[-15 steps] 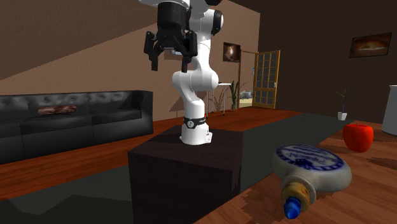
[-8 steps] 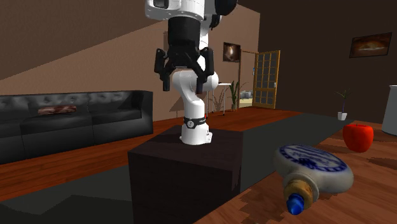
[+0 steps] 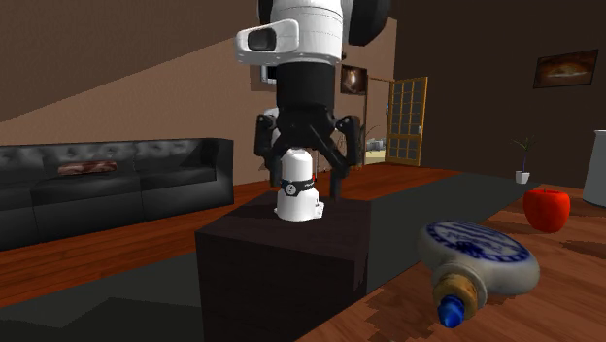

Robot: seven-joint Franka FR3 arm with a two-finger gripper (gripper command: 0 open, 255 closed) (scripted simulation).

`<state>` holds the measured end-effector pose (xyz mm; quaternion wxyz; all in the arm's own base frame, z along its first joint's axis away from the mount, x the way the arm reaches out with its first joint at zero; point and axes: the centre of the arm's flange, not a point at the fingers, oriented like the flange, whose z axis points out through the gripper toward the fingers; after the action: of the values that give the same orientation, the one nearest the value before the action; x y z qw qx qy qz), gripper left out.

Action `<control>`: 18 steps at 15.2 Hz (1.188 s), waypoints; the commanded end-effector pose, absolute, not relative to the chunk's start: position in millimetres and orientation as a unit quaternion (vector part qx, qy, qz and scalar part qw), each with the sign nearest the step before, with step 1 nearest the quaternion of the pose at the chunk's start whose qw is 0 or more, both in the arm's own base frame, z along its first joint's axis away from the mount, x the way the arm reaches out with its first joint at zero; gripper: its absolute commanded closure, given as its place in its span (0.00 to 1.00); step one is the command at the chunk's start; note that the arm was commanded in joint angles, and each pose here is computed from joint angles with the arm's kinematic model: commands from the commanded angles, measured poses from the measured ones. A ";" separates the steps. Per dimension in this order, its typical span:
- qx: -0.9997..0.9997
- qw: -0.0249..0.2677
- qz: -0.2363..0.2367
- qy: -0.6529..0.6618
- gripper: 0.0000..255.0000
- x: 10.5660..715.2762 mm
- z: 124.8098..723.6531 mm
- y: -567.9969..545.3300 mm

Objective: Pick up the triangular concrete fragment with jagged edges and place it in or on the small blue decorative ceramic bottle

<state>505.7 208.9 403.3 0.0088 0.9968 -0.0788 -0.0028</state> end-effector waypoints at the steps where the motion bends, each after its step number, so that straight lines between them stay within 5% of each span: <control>1: 0.996 0.005 -0.008 -0.091 0.00 520.9 387.5 224.0; 18: 0.984 -0.020 -0.045 -0.172 0.00 640.2 260.3 326.8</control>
<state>638.2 325.0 266.8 -0.0196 0.9842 -0.1704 -0.0447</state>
